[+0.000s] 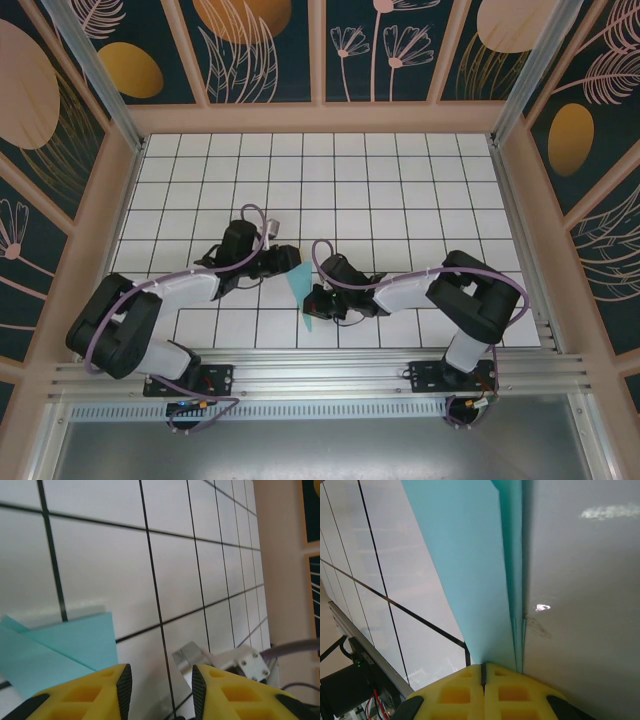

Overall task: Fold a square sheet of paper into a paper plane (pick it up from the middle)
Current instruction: Perform the fifth fold on the wing at the bottom-center of the table, then turn over a paper plane at the center of the table.

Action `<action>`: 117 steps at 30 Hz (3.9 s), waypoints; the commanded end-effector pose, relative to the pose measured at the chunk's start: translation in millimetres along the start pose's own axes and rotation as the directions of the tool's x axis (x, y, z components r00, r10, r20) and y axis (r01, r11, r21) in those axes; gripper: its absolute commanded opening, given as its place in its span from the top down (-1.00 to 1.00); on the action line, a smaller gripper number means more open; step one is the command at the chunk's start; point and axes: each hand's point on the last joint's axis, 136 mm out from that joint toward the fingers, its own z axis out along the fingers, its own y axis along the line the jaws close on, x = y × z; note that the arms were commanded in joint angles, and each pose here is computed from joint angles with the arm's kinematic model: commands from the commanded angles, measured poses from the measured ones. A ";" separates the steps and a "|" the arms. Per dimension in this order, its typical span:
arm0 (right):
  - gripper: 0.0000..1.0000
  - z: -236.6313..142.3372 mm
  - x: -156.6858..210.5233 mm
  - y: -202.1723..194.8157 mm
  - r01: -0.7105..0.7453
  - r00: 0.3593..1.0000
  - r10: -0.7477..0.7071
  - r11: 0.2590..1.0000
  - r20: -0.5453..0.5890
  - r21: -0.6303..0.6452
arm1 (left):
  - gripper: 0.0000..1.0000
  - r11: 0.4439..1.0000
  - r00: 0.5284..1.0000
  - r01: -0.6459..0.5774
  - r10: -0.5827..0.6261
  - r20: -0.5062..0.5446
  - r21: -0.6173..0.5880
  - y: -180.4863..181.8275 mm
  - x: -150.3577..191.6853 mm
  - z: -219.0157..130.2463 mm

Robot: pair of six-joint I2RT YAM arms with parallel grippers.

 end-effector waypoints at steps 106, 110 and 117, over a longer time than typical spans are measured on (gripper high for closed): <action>0.16 -37.0 -64.6 37.7 0.087 0.958 -0.065 0.994 0.281 -0.068 | 0.45 0.726 0.990 -0.037 0.118 0.072 -0.687 54.4 9.0 -30.1; 0.11 -31.3 -61.8 45.1 0.111 0.964 -0.082 0.989 0.252 -0.100 | 0.49 0.717 0.988 -0.038 0.133 0.082 -0.697 54.8 5.9 -34.5; 0.10 -17.3 -56.8 57.9 0.161 0.970 -0.132 0.978 0.206 -0.130 | 0.77 0.717 0.986 -0.038 0.141 0.091 -0.696 60.1 10.7 -41.4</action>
